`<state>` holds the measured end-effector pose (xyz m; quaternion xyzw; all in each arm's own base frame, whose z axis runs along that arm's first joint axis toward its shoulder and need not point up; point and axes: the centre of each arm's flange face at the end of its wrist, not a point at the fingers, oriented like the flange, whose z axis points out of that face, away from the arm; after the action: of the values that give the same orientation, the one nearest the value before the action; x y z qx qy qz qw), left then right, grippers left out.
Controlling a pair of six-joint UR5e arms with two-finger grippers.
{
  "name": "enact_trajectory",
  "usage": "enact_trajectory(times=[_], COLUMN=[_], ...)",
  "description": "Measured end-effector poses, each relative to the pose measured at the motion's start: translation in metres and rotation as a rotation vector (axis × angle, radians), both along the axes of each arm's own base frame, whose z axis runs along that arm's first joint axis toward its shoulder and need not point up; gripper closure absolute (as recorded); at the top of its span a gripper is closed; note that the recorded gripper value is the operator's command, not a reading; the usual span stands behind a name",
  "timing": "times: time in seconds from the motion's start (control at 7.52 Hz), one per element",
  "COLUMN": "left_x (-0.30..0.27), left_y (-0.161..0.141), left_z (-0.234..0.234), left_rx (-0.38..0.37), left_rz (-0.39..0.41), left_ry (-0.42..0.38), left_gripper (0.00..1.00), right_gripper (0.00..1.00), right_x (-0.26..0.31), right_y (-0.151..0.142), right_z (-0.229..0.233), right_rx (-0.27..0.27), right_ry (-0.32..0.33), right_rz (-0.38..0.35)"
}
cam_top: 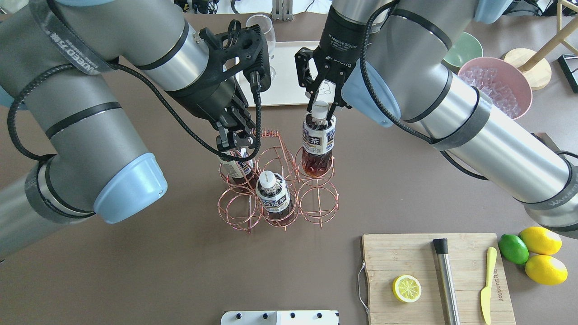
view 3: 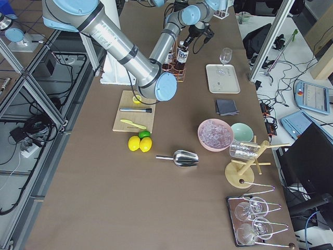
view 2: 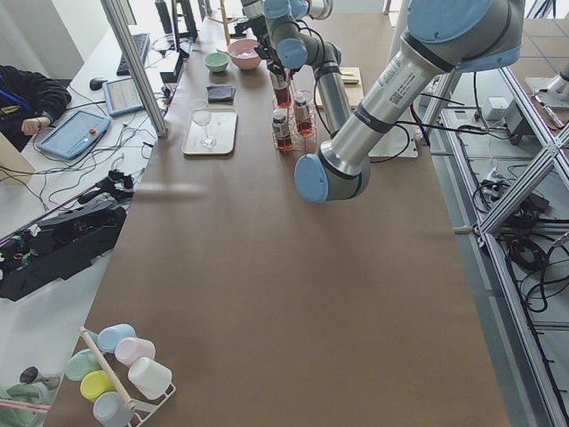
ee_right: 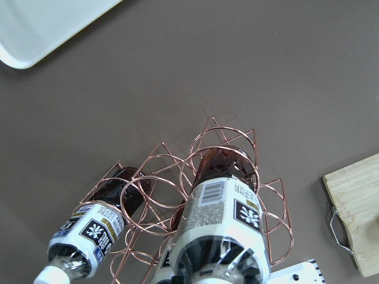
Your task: Take tea from basket to plate
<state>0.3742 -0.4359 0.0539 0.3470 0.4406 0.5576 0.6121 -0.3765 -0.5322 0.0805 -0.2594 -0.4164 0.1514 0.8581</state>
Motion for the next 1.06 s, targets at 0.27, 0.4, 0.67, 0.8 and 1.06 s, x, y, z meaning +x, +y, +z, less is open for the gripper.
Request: enact_trajectory(times=[0.27, 0.4, 0.67, 0.8, 1.06], left_x=[0.0, 0.0, -0.003, -0.012, -0.051], left_y=[0.0, 0.0, 0.0, 0.001, 0.006], left_z=[0.001, 0.001, 0.001, -0.001, 0.005], left_rx=[0.001, 0.001, 0.002, 0.007, 0.009], left_rz=[0.001, 0.001, -0.001, -0.011, -0.057], left_ry=[0.001, 0.001, 0.002, 0.009, 0.024], left_gripper=[1.0, 1.0, 1.0, 1.0, 1.0], right_gripper=[1.0, 1.0, 1.0, 1.0, 1.0], right_x=[0.035, 0.054, 0.081, 0.085, 0.058], right_y=[-0.01, -0.018, -0.054, -0.083, -0.164], right_z=[-0.039, -0.054, -0.061, -0.051, 0.01], right_rx=[-0.007, -0.001, 0.028, 0.049, 0.105], right_ry=[-0.018, -0.026, -0.027, -0.019, -0.029], right_rz=[0.044, 0.075, 0.107, 0.099, 0.078])
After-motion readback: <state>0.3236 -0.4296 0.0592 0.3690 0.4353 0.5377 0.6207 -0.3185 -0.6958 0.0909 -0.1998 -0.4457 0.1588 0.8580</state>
